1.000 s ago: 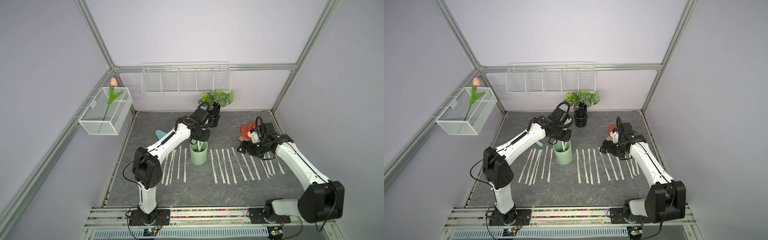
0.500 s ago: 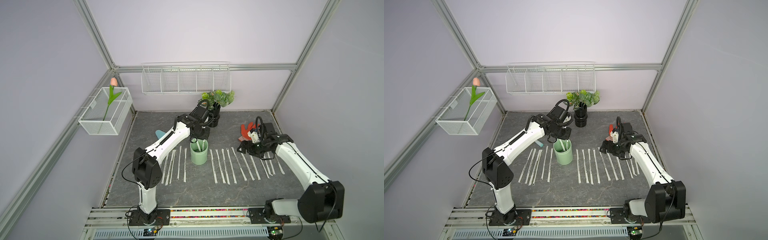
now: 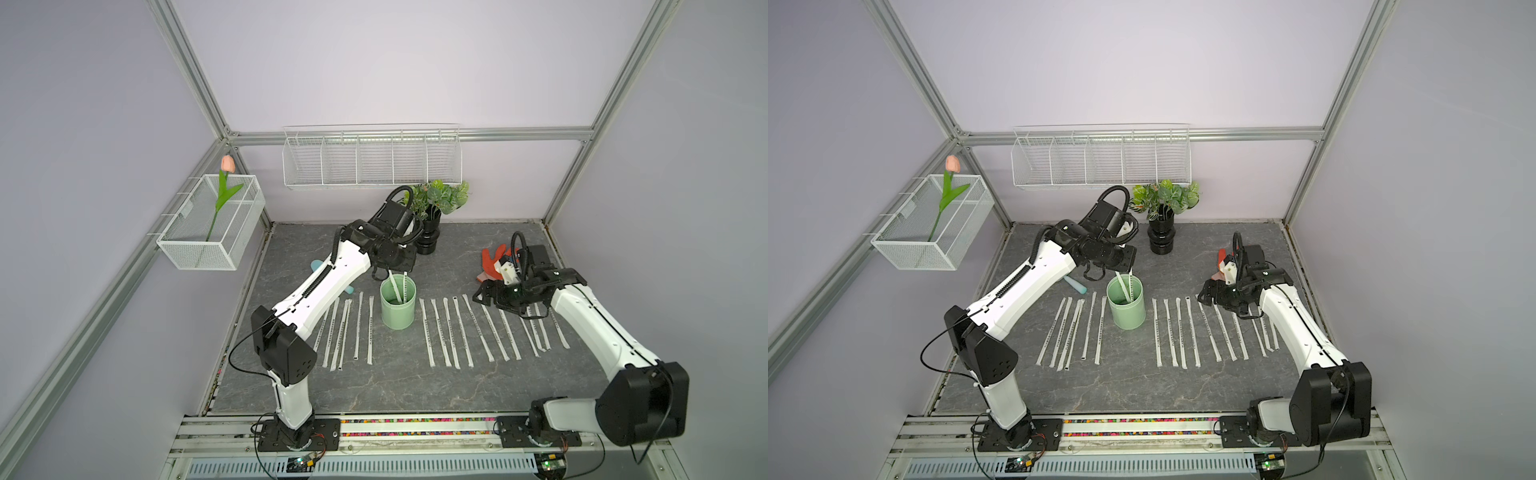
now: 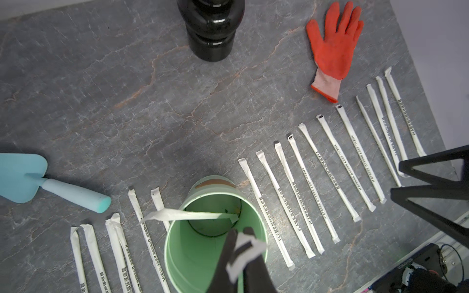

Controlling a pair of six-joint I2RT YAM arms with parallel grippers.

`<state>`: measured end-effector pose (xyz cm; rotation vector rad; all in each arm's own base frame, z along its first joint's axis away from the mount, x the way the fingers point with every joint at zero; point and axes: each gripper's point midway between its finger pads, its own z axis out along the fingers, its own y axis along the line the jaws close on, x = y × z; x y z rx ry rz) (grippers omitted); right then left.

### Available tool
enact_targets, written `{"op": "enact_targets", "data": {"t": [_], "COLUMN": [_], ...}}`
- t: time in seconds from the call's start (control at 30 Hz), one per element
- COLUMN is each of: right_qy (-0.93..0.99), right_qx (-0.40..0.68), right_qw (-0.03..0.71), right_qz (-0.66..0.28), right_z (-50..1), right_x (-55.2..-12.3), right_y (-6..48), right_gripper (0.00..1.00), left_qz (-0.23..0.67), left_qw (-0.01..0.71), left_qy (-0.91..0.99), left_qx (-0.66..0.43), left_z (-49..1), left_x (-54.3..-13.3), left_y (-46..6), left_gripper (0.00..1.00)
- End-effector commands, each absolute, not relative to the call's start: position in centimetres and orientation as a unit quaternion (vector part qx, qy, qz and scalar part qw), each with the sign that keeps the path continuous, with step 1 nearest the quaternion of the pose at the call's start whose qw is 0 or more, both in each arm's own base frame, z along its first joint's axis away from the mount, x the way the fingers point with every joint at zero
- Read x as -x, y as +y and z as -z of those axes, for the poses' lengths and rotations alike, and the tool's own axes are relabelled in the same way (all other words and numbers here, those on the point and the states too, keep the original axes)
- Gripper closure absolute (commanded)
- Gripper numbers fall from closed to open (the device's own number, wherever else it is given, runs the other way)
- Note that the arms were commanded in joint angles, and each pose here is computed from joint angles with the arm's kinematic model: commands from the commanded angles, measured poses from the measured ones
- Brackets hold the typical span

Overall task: Take the straws out of the storage container
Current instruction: Pick up the straw from the container, then place the straw at the center of the board.

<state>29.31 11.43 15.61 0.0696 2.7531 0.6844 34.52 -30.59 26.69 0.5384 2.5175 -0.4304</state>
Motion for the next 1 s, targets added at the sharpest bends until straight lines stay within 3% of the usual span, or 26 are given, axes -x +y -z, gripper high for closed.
{"op": "enact_targets", "data": {"t": [0.0, 0.33, 0.57, 0.77, 0.97], "right_qy": [0.957, 0.956, 0.957, 0.958, 0.961], "right_qx": [-0.031, -0.028, -0.022, -0.021, -0.021], "right_qw": [0.144, 0.143, 0.143, 0.139, 0.129], "right_qz": [-0.248, -0.256, -0.251, -0.249, -0.245], "right_z": [-15.1, -15.3, -15.8, -15.6, -15.0], "right_x": [-29.4, -30.1, -30.3, -30.3, -30.3], "right_y": [11.6, 11.9, 11.9, 11.8, 11.8], "right_gripper": [0.11, 0.11, 0.11, 0.11, 0.11], "left_qz": [0.168, 0.131, 0.098, 0.029, -0.072], "left_qw": [0.302, 0.430, 0.466, 0.427, 0.306], "left_qy": [0.916, 0.877, 0.871, 0.901, 0.949], "left_qx": [-0.204, -0.170, -0.119, -0.067, -0.004], "left_z": [-30.9, -40.5, -44.3, -42.1, -35.4], "left_x": [-33.9, -33.5, -32.0, -31.7, -33.2], "left_y": [-29.9, -24.9, -18.8, -13.2, -8.2], "left_gripper": [0.93, 0.93, 0.93, 0.93, 0.93]}}
